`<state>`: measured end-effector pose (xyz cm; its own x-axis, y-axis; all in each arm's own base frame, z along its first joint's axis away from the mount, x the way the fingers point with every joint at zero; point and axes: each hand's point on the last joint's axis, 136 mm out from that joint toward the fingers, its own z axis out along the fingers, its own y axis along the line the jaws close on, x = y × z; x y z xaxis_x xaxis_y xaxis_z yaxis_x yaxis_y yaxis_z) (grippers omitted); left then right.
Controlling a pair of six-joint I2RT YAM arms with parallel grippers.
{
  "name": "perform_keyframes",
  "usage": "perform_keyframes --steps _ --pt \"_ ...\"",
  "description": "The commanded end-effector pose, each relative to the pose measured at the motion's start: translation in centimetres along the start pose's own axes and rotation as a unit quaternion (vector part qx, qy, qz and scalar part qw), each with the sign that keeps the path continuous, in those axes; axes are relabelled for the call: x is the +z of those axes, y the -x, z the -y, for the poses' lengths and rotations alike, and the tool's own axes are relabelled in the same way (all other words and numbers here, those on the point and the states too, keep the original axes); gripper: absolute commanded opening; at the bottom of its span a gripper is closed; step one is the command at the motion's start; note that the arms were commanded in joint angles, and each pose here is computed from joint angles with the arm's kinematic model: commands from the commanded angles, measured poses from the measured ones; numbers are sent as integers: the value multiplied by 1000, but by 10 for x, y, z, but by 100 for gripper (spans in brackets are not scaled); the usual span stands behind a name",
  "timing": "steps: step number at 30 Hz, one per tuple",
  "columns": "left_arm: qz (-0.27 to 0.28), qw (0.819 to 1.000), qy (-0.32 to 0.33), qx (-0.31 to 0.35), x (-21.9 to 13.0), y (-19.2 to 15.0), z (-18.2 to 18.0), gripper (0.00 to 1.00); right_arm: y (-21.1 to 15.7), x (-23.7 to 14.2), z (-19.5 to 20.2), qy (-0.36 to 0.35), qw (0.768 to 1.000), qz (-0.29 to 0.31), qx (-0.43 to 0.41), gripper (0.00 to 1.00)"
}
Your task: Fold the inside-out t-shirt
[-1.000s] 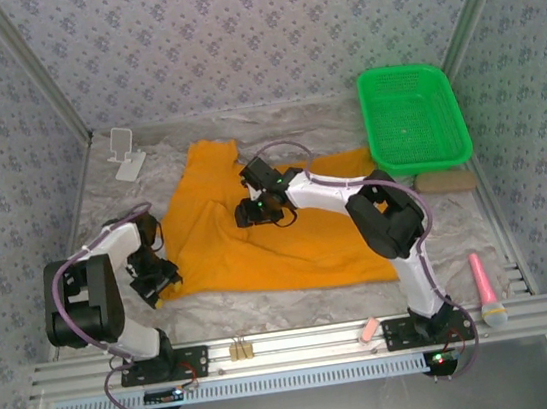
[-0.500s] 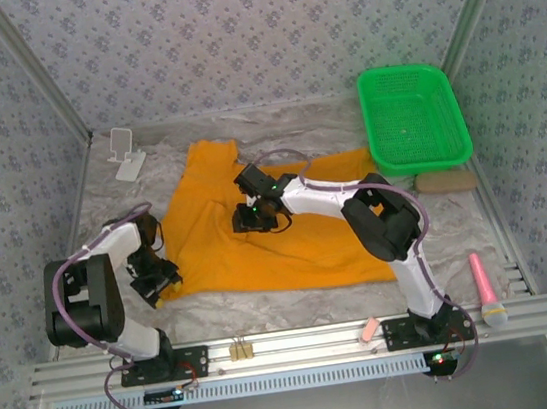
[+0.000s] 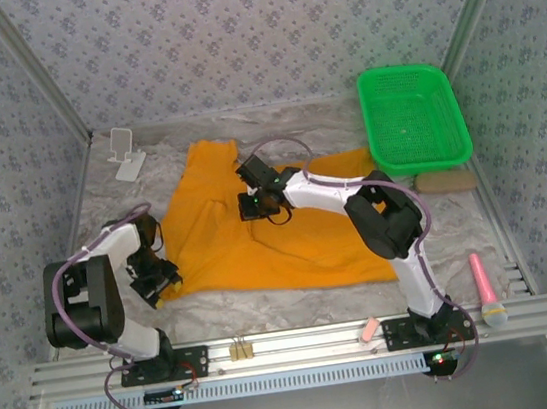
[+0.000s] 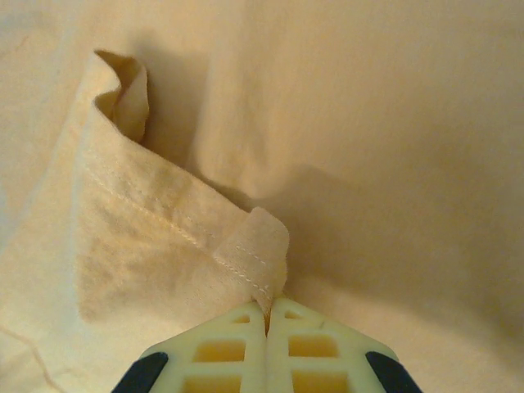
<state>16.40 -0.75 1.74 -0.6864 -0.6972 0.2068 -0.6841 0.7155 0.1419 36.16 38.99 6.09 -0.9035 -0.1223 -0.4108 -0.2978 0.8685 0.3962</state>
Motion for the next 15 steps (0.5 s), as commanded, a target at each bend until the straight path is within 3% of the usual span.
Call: perform_keyframes --steps 1,5,8,10,15 --pt "6 999 29 -16 8 1 -14 47 26 -16 11 -64 994 65 -69 0" --pt "1 999 28 -20 11 -2 -16 47 10 -4 21 -80 988 75 -107 2" --pt "-3 999 30 -19 13 -3 -16 47 7 -12 41 -110 982 94 -121 16" --pt "-6 999 31 -20 12 -4 -16 47 4 -23 54 -123 983 93 -101 18" --pt "-10 1000 11 -12 4 -6 -9 48 -1 -56 43 -80 989 81 -94 28"
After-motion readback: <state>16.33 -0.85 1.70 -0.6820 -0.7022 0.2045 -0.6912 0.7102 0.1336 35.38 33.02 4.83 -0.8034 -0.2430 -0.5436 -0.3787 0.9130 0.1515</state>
